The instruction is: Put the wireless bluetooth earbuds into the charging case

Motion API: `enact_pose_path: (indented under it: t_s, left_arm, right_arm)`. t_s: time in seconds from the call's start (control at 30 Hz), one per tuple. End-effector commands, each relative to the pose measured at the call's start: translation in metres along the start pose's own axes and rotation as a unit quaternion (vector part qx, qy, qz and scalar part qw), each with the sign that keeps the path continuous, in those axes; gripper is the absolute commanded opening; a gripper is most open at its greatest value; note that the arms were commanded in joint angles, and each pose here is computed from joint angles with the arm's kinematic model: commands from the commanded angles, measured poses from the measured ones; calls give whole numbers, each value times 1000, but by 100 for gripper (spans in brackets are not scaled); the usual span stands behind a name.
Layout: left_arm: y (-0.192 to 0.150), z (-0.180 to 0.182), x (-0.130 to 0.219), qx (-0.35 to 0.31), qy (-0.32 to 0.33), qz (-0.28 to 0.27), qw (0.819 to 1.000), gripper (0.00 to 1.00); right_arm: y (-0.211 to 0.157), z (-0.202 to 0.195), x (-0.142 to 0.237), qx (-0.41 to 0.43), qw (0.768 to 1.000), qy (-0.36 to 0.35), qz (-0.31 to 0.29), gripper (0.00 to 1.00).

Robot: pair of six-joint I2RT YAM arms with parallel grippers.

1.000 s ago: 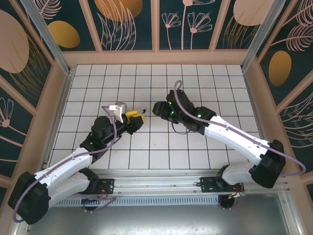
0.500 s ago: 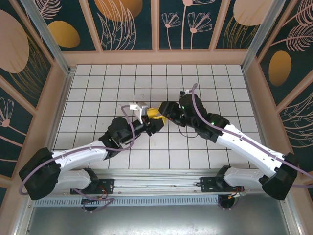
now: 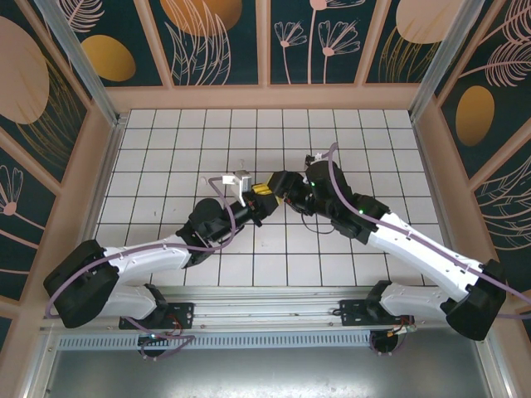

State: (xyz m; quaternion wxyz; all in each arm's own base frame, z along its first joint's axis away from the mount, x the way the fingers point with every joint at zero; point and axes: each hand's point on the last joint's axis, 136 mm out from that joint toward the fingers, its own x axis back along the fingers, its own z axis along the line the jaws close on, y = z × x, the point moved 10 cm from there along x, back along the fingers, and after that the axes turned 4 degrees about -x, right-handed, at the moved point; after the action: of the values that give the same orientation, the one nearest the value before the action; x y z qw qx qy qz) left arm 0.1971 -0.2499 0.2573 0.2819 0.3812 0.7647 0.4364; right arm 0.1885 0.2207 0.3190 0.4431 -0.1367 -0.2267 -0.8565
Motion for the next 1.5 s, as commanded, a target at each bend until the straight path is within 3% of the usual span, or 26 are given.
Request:
enact_pose_path:
  t_s: [0.0, 0.1, 0.17, 0.3, 0.43, 0.63, 0.77, 0.9, 1.07, 1.33, 1.47]
  left_arm:
    - [16, -5, 1, 11, 2, -43, 999, 17]
    - [16, -3, 4, 17, 19, -34, 999, 11]
    - [19, -3, 9, 20, 31, -35, 999, 9]
    - [33, -1, 17, 29, 21, -28, 999, 0]
    - [55, -1, 19, 37, -11, 7, 999, 0]
    - [81, -21, 25, 55, -105, 11, 993, 0]
    - [91, -36, 25, 80, -188, 9, 979, 0]
    - [95, -40, 22, 107, -231, 0, 967, 0]
    - [94, -40, 18, 119, -252, -2, 960, 0]
    - [94, -40, 18, 121, -259, -6, 958, 0]
    - [95, -41, 18, 116, -257, 1, 959, 0]
  right_arm:
    - [-4, 3, 5, 6, 1000, 26, 11, 63]
    - [-1, 7, 12, 38, 999, 37, -6, 78]
    - [4, 12, 25, 67, 996, 47, -33, 80]
    - [18, 17, 54, 115, 983, 101, -99, 71]
    - [32, 12, 71, 153, 961, 192, -130, 62]
    - [32, 18, 67, 207, 934, 278, -82, 63]
    - [26, 25, 62, 219, 918, 330, -33, 60]
    - [23, 27, 64, 220, 907, 358, -28, 55]
    - [22, 26, 66, 222, 905, 363, -30, 44]
    - [20, 28, 55, 229, 902, 367, 7, 42]
    - [20, 26, 53, 230, 900, 369, 11, 29]
